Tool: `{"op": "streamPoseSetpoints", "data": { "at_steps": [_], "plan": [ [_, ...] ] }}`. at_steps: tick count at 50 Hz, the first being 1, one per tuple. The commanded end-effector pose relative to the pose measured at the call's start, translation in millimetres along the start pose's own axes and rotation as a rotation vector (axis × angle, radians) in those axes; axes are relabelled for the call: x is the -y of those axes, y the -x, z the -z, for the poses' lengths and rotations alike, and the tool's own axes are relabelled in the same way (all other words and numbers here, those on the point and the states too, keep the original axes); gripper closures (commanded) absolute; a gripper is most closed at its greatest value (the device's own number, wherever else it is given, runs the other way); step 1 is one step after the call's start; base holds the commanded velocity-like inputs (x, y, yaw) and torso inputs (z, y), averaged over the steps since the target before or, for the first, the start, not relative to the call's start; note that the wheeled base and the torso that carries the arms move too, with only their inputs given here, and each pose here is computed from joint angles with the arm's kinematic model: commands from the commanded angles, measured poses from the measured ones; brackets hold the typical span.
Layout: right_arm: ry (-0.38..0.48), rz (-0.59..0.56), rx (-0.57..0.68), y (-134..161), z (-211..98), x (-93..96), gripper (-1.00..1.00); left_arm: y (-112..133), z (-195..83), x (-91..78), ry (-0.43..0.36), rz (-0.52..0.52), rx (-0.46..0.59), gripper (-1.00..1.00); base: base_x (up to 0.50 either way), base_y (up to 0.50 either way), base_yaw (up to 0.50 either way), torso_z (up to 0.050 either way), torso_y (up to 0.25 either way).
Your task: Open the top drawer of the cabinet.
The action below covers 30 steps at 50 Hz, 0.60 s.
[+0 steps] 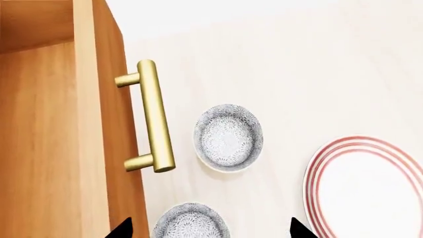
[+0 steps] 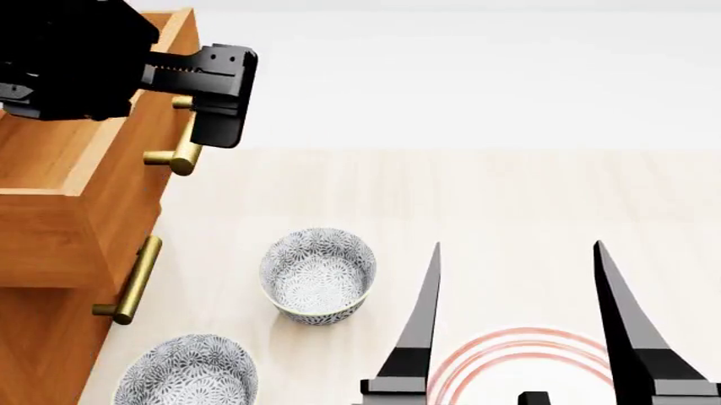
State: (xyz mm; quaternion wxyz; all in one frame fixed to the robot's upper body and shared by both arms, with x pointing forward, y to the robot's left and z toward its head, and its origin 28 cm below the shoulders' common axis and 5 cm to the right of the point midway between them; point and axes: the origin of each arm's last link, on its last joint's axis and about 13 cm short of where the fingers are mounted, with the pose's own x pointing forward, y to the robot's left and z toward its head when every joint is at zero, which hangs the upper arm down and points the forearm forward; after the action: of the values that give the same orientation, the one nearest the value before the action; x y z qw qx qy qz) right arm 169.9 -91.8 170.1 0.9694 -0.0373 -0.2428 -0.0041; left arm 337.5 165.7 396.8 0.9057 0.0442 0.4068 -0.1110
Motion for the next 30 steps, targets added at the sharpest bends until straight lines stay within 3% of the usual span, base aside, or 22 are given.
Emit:
{"op": "streamPoseSetpoints", "data": {
  "at_steps": [1,12,30],
  "plan": [
    [0.0,0.0,0.0,0,1,0.1,-1.0,-9,2,-3.5,0.03,-0.01,-0.034,-1.0,0.0,0.0,0.0,0.0,0.0],
    [0.0,0.003,0.0,0,0,0.8,-1.0,-22,7,-6.2,0.032,-0.023,-0.054,-1.0,0.0,0.0,0.0,0.0,0.0],
    [0.0,0.0,-0.001,0,-1,-0.6,-1.0,-6,2,-5.9,0.014,-0.022,-0.01,-1.0,0.0,0.0,0.0,0.0,0.0]
  ]
}}
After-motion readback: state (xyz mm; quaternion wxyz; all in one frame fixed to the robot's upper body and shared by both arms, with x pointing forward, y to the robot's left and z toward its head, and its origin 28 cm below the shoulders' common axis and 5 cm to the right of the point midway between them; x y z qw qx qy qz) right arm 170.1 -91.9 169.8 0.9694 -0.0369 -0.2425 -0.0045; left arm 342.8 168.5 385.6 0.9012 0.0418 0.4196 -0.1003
